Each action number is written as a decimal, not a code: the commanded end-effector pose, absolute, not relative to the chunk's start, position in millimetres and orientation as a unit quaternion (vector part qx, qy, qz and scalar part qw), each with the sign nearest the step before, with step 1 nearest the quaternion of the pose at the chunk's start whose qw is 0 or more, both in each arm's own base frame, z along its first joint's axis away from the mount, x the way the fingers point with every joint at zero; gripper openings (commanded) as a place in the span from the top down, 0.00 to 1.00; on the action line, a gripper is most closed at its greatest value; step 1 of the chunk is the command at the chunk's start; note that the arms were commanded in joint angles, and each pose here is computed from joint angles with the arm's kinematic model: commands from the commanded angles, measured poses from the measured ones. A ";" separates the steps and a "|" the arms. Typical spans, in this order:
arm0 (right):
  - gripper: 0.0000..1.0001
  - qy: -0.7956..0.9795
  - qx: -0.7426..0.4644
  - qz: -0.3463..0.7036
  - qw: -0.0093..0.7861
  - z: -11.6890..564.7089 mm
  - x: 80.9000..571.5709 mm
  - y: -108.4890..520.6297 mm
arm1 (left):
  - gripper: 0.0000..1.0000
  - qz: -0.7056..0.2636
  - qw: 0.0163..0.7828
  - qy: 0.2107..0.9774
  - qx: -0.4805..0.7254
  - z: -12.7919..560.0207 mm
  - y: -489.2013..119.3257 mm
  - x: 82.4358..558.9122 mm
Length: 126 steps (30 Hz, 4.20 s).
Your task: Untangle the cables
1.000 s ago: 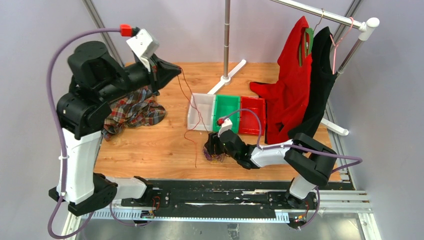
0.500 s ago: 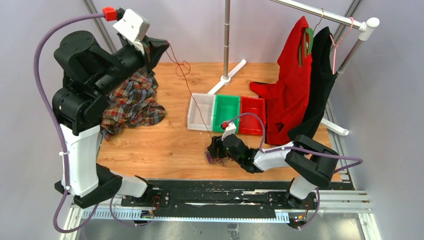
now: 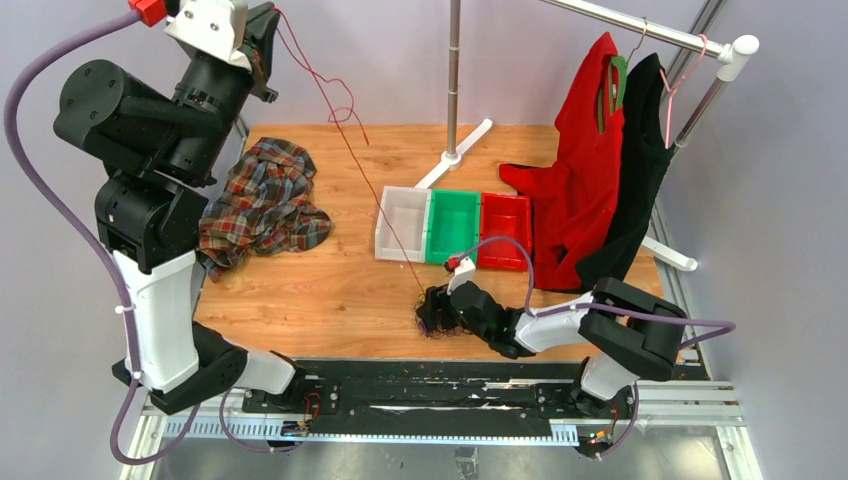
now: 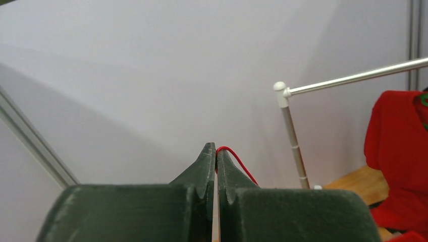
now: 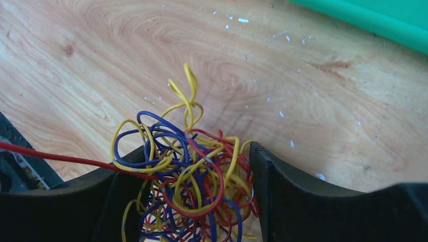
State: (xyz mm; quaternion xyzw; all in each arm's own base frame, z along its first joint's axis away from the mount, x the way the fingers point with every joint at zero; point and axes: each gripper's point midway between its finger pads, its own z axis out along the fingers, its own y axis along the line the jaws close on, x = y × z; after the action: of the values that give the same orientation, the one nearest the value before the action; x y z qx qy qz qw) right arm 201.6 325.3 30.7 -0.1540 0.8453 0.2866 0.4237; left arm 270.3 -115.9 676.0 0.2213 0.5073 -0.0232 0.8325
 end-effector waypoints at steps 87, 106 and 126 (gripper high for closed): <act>0.96 0.757 -0.373 0.356 0.402 118.2 148.9 331.3 | 0.99 -0.233 0.300 0.801 0.462 130.7 -222.8 238.9; 0.31 0.768 -0.295 0.325 0.467 149.4 176.2 316.7 | 0.99 -0.169 0.490 0.748 0.415 292.1 -166.8 246.2; 0.48 0.723 -0.326 0.337 0.507 156.2 216.5 409.3 | 1.00 -0.182 0.531 0.723 0.403 350.1 -160.4 221.9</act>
State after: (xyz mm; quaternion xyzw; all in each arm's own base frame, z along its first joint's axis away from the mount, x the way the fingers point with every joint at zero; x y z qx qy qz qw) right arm 210.9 397.1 152.3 -0.3261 0.7368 0.3351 0.4884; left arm 232.8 -163.0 310.8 0.4045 0.7498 -0.1800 0.4918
